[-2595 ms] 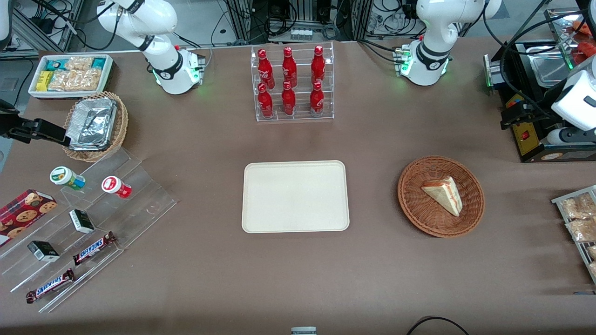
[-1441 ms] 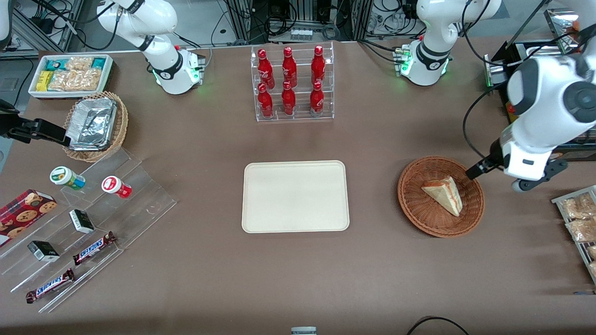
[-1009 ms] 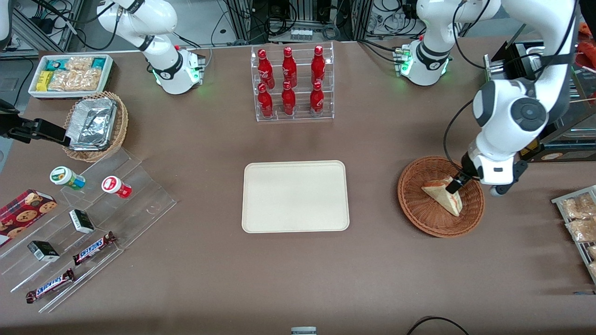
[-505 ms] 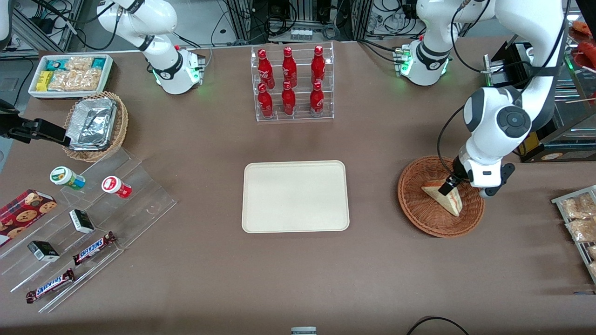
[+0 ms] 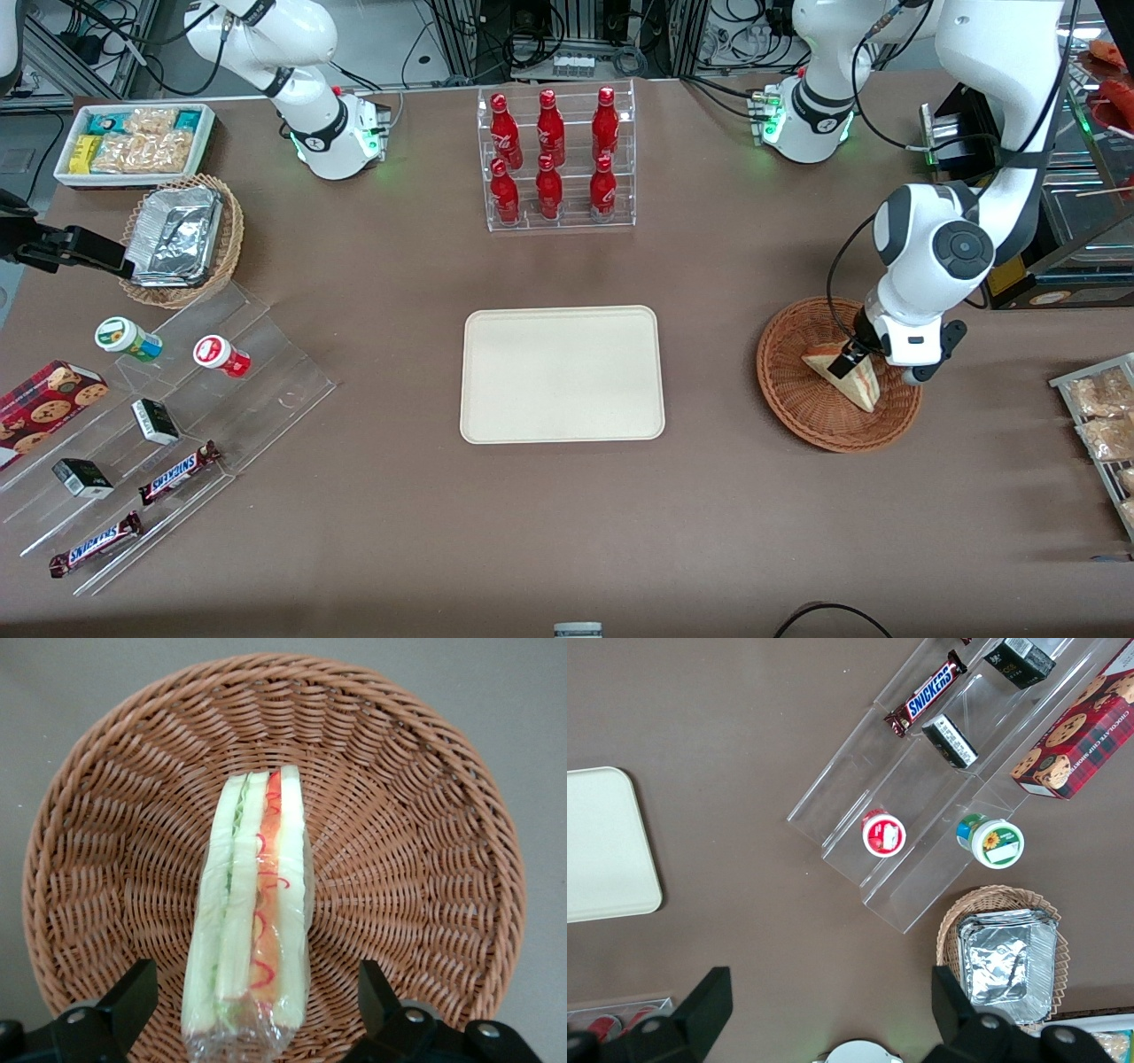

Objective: Place sandwich from basket to tray
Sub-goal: 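Lower the open left gripper around the wrapped sandwich and close it, then lift the sandwich with the left gripper and carry it to the cream tray, then lower the sandwich onto the tray center and open the left gripper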

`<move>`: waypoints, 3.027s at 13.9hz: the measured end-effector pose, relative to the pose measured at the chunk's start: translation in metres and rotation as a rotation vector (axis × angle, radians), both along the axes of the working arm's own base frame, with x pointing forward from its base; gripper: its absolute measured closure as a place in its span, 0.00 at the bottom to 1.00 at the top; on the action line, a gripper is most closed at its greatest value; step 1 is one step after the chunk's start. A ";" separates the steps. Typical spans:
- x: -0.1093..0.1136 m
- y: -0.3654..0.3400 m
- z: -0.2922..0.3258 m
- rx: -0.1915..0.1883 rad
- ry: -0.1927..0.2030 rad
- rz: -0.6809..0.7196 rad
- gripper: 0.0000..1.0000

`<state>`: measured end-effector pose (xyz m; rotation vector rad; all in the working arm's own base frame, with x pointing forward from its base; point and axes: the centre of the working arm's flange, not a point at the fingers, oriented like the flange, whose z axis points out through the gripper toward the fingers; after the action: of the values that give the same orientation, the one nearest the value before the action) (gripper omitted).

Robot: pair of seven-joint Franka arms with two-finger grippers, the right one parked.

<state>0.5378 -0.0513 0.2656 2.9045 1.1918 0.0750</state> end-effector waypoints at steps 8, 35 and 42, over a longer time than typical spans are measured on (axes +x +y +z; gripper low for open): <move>-0.001 0.000 -0.014 0.000 0.020 0.003 0.53; -0.060 -0.410 0.096 0.057 0.064 -0.582 0.80; -0.049 -0.477 0.019 0.038 -0.006 -0.656 0.79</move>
<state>0.4893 -0.5287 0.2844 3.1499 0.1922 0.1018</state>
